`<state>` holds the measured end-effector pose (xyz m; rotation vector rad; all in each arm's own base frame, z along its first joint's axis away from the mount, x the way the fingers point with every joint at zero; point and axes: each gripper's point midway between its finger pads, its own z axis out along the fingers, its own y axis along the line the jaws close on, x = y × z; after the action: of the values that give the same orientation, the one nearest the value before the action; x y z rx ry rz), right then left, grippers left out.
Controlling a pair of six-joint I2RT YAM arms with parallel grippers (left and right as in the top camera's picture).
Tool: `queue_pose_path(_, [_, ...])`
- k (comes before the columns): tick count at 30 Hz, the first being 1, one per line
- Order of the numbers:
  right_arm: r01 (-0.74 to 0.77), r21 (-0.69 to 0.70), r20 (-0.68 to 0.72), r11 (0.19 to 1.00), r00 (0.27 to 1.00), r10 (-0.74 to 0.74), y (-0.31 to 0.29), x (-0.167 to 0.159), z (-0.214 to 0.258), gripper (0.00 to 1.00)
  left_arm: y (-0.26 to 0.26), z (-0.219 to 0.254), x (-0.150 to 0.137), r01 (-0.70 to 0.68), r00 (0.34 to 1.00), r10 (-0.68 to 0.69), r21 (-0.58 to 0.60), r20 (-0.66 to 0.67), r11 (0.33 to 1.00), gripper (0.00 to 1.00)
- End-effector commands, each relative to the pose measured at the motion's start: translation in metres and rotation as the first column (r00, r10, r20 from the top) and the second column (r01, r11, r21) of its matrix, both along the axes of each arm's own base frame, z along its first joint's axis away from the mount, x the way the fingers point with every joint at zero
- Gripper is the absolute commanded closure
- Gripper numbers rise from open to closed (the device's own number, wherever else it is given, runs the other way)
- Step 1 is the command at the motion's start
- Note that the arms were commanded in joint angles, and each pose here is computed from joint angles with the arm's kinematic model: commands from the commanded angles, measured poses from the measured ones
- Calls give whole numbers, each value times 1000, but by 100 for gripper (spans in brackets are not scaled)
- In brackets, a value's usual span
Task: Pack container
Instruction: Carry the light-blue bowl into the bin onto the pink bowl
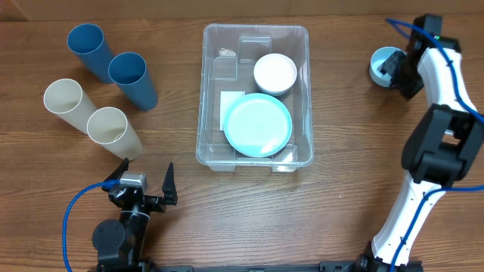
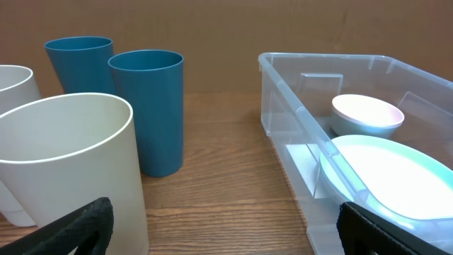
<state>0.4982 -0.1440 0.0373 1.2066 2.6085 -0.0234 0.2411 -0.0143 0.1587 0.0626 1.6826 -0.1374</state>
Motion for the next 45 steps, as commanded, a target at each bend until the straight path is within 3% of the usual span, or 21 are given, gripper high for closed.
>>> queue_pose_path(1, [17, 11, -21, 1000, 1000, -17, 1, -2, -13, 39, 0, 0, 0, 3, 1000, -3, -14, 4, 1000, 0])
queue_pose_path(3, [21, 11, -18, 1000, 1000, -20, 1, -1, -13, 56, 0, 0, 0, 3, 1000, -3, -14, 4, 1000, 0])
queue_pose_path(6, [25, 13, -21, 1000, 999, -24, 1, -2, -13, 93, 0, 0, 0, 3, 1000, -3, -14, 4, 1000, 0])
queue_pose_path(7, [25, 15, -29, 1000, 999, -25, 2, -4, -13, 96, 0, 0, 0, 3, 1000, -3, -14, 4, 1000, 0])
queue_pose_path(13, [25, 21, -16, 999, 1000, -24, 4, -4, 23, 96, 0, 0, 0, 3, 1000, -3, -14, 4, 1000, 0])
queue_pose_path(19, [-31, -20, 136, 999, 990, 33, 24, 9, 121, 96, 0, 0, 0, 3, 1000, -3, -14, 4, 1000, 0])
queue_pose_path(27, [-225, -80, 360, 971, 902, 238, 131, 8, 237, 96, 0, 0, 0, 3, 1000, -3, -14, 4, 1000, 0])
queue_pose_path(35, [-423, -82, 368, 903, 829, 421, 244, 10, 228, 96, 0, 0, 0, 3, 1000, -3, -14, 4, 1000, 0])
queue_pose_path(45, [-470, -99, 297, 877, 827, 476, 290, 12, 178, 96, 0, 0, 0, 3, 1000, -3, -14, 4, 1000, 0])
